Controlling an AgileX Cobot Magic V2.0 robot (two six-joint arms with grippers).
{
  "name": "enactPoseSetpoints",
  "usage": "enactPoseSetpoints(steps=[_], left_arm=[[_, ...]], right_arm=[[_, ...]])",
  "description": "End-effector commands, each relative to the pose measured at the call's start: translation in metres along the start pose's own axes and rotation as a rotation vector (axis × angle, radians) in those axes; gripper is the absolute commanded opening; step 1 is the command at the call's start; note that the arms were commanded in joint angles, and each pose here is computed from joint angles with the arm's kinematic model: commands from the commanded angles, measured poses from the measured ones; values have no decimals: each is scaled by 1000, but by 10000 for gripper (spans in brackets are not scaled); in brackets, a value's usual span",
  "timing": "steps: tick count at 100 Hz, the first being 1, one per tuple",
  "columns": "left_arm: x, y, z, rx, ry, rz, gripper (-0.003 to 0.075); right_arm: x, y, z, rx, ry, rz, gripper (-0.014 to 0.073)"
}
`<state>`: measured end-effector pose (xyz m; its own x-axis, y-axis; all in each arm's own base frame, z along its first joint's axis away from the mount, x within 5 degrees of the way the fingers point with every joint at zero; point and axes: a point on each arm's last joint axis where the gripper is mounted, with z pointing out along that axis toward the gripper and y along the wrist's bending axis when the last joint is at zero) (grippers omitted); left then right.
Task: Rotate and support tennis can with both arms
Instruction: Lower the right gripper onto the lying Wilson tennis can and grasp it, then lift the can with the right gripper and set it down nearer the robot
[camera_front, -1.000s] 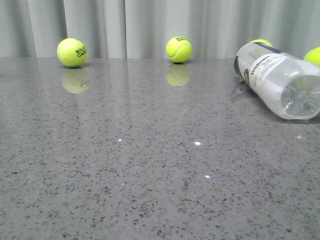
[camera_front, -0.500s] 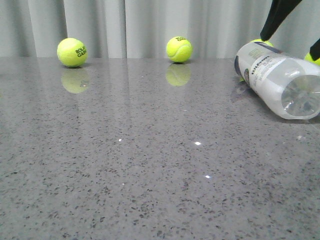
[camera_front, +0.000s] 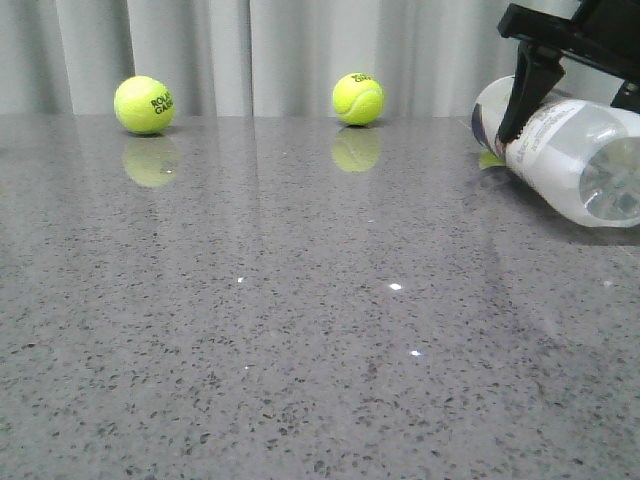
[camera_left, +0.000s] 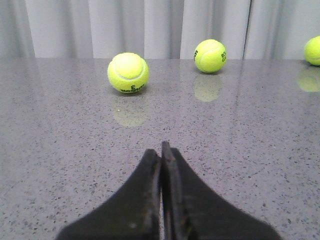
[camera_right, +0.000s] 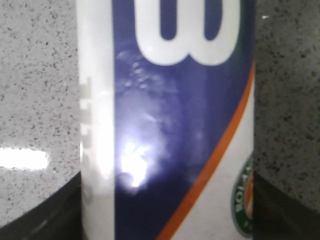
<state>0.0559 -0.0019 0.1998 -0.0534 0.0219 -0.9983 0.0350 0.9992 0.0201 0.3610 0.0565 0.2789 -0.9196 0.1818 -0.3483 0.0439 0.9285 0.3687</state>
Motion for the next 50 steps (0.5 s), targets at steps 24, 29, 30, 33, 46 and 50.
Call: enactPoseSetpoints(steps=[24,29,30,33,46,50], left_arm=[[6,0,0,0,-68,-12,-19],[6,0,0,0,-68,-12,-19],[6,0,0,0,-68,-12,-19],[6,0,0,0,-68,-12,-19],[6,0,0,0,-68,-12,-19],[6,0,0,0,-68,-12,-19]], right_arm=[[-9,67,-60,-105,-65,-539,265],[-5,80,-62,-111,-64,-694,265],[-4,84,-63,-111,-62,-743,265],[0,91,-62,-114,-58,-821,265],[19,118,-55,-112,-30,-1221,265],[25,127,-52,-124,-24,-1320,265]])
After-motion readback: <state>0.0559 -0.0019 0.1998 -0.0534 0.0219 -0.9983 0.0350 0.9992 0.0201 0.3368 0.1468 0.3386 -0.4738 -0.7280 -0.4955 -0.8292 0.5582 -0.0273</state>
